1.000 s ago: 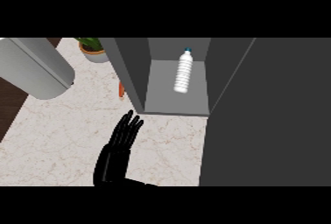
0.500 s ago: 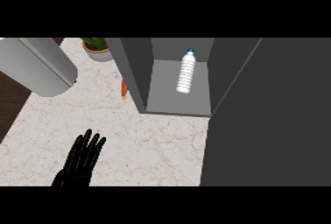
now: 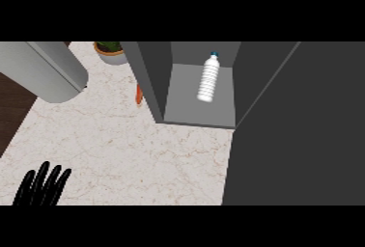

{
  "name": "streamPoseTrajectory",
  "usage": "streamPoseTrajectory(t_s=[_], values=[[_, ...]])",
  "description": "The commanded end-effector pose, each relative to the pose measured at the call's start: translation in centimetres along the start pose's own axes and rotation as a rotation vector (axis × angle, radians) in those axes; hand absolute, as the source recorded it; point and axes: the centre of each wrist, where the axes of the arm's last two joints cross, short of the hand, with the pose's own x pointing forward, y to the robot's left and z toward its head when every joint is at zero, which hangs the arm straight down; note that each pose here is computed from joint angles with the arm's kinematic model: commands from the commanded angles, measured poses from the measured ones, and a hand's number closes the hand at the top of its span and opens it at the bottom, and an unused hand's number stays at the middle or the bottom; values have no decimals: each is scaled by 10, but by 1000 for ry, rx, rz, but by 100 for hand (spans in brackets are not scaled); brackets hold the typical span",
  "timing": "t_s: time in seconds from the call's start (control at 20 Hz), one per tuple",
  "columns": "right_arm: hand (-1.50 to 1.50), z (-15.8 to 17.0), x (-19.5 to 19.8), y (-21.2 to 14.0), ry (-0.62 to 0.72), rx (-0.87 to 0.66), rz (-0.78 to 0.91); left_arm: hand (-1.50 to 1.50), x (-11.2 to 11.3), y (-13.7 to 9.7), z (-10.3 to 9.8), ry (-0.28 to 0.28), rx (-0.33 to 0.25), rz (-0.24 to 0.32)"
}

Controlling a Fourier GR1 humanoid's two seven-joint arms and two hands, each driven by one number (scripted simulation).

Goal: Pick up the bottled water, place it into the cabinet and close the cabinet

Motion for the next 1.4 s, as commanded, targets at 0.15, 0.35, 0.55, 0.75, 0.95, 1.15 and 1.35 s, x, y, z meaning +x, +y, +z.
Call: streamPoseTrajectory(t_s=[0.15,0.35,0.55,0.75,0.95,1.15,1.35], values=[[150,-27,26,-2,-8,213,151,-150,20,17,12,13,-47,21],[150,-38,16,-9,26,281,202,-150,27,27,14,12,-50,17],[150,-46,11,-12,67,312,208,-150,32,34,10,4,-54,6],[150,-57,0,-14,42,281,168,-150,39,39,5,7,-94,-12],[150,-65,1,-17,34,260,157,-150,42,41,-3,-8,-91,-10],[150,-70,-9,-22,64,205,125,-150,50,48,-6,-11,-103,-16],[150,-75,-15,-26,45,167,66,-150,51,49,-10,-24,-105,-15]])
